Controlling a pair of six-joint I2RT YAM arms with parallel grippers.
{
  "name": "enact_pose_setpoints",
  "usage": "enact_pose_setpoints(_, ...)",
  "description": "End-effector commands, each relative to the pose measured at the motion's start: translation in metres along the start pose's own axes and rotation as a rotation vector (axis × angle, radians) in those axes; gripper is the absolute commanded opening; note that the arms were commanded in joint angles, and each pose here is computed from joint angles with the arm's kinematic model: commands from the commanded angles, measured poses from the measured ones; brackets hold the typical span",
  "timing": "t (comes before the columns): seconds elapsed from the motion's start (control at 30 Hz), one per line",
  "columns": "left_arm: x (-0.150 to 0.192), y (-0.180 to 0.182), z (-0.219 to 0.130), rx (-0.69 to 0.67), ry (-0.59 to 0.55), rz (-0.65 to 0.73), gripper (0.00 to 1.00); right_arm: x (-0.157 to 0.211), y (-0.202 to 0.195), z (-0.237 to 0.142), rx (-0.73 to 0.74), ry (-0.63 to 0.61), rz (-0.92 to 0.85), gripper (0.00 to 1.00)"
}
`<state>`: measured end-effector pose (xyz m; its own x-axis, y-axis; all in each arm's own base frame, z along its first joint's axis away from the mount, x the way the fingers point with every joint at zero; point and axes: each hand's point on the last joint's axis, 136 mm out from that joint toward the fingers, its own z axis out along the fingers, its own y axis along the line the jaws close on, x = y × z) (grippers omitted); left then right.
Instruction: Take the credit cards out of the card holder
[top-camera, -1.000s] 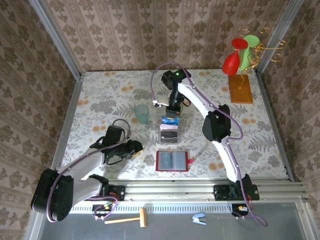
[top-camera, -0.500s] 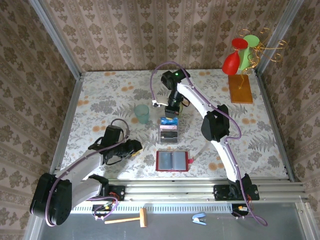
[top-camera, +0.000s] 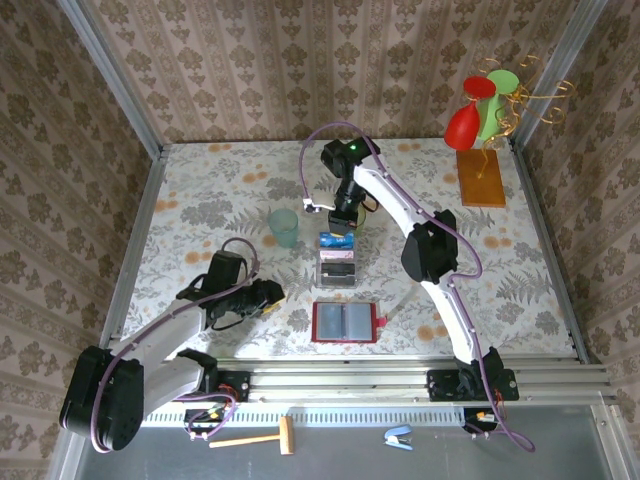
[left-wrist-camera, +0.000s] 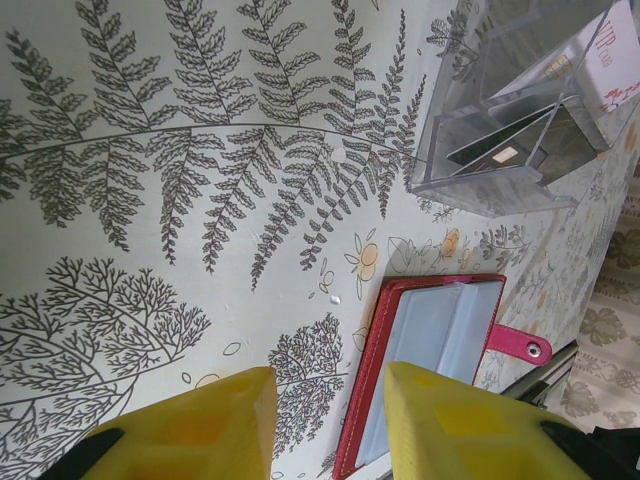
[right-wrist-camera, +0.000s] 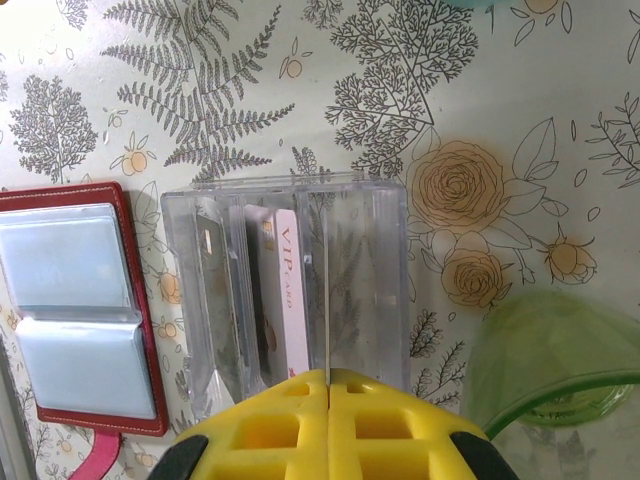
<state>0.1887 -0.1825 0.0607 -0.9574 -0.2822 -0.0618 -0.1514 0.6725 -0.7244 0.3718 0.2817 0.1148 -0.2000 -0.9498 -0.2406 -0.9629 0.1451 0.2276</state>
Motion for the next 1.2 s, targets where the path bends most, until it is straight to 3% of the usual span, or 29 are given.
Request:
enact_pose_setpoints(0.0, 0.001, 0.005, -0.001, -0.011, -0.002, -0.022, 0.34, 0.003, -0.004, 0.009, -0.009, 0.025, -0.016, 0.0)
enact_pose_setpoints(0.57, 0.001, 0.006, 0.001, -0.015, 0.009, -0.029, 0.34, 0.01, 0.008, 0.037, -0.137, 0.031, 0.032, 0.0)
enact_pose_setpoints(1.17, -0.003, -0.001, 0.0, 0.003, 0.005, -0.018, 0.35, 0.025, 0.001, 0.014, -0.038, 0.098, 0.094, 0.14)
